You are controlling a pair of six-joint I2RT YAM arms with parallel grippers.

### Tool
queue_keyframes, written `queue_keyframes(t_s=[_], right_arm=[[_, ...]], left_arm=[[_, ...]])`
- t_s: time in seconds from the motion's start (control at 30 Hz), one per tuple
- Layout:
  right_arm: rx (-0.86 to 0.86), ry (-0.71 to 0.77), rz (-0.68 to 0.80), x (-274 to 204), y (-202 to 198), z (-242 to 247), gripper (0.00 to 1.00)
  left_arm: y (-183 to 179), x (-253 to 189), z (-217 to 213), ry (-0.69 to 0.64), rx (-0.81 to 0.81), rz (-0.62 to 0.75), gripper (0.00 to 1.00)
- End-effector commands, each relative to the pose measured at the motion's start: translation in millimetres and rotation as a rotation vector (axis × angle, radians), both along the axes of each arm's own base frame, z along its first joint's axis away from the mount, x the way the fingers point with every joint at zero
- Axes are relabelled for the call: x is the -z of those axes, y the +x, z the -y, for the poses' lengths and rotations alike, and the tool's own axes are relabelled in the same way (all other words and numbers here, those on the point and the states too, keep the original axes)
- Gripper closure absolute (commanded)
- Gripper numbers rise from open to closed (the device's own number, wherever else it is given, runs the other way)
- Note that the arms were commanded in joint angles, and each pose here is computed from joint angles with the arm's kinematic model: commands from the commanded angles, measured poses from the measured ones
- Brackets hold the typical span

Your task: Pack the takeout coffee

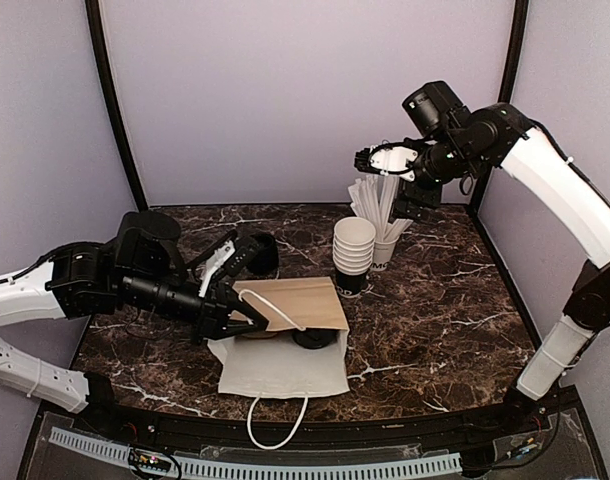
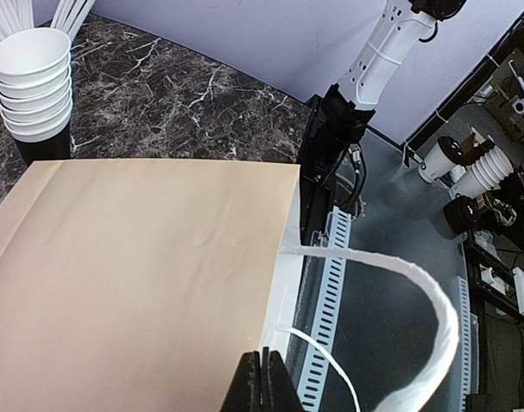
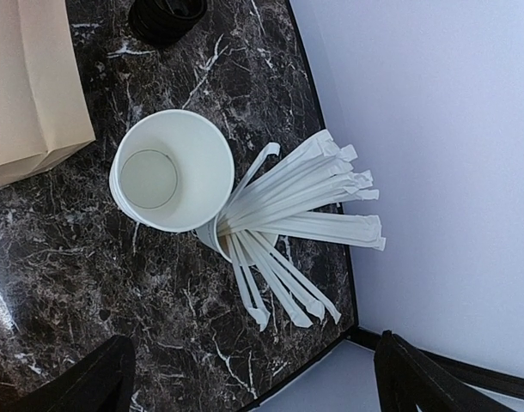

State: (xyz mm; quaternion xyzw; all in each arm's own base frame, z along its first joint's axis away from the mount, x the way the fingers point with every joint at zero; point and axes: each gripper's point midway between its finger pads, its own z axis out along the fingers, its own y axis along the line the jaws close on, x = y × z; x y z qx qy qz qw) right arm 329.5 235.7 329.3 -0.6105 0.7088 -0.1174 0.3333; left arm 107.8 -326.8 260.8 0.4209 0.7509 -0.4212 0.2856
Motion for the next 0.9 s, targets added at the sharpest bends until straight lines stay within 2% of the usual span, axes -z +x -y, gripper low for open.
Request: queue_keyframes(t_s=[0.0,0.33,0.5,0.67,0.87], right_arm=[[0.013,0.014,0.005,-4.3,-0.3,4.1,0.01],[-0.007,0.075,0.026,-25.7,-7.1,1.8,0.01],[-0.098,0.209,0.027,-65.1,-30.2,-8.8,0.01],[-0.241,0.312,-0.017,-88.6,-62.2,-21.8,0.01],[-0.263,0.291,-0.079,-72.0,-67.7,-24.9,0.04]], left_arm=[[4.8,-10.9,2.3,-0.022,-0.017,0.031,0.99],[22.5,-29.6,8.4,0.033,-0.048,0.042,1.00],[36.7,-34.9,9.6,0.026,-0.061,-0.012,1.00],[73.2,-34.9,-3.2,-0.004,-0.162,-0.115,1.00],[114.6,-30.0,-19.4,0.005,-0.263,-0.180,1.00]])
